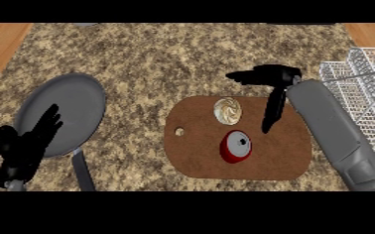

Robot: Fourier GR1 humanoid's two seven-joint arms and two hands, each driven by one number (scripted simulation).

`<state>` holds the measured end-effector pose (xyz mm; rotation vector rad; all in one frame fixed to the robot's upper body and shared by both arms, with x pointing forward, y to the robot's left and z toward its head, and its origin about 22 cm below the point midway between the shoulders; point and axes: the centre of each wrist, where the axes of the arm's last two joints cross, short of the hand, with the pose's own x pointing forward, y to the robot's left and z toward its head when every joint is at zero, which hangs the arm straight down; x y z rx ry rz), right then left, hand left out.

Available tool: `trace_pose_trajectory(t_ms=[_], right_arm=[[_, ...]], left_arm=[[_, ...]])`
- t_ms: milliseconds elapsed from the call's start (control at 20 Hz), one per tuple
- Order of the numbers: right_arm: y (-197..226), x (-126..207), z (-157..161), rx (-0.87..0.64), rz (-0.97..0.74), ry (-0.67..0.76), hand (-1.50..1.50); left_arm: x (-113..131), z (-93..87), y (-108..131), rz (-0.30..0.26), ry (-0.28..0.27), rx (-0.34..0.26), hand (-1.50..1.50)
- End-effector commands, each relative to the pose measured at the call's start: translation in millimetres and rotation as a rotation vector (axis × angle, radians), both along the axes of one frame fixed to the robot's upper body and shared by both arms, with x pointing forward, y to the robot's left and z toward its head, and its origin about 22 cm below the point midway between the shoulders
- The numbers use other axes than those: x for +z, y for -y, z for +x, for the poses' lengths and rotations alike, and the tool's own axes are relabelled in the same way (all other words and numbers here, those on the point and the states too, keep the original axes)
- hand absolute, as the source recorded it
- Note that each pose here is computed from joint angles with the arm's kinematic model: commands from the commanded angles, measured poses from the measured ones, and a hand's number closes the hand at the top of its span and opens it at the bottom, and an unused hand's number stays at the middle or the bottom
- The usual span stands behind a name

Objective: Pick the cupcake from the cutting board and place it in the tiered basket

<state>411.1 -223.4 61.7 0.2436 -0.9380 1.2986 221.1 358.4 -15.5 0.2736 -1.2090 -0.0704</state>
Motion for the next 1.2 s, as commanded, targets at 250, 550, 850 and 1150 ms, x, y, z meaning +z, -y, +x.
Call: trace_pose_trajectory(t_ms=[250,550,850,1150], right_arm=[[-28,-22,-9,0.002,0.033,0.007,-1.50],[-43,-33,-7,0.003,0.013,-0.016,-1.50],[-41,-51,-20,0.013,0.010,-0.025,-1.50],[-71,-52,-20,0.069,0.018,-0.056,-1.50]], left_arm=[[4,2.5,15,0.000,0.001,-0.003,0.00],[4,-9.6,-10,-0.007,-0.011,0.007,0.00],[0,5.9,-1,-0.014,-0.020,0.010,0.00],[-7,12.8,19,0.005,-0.010,0.021,0.00]])
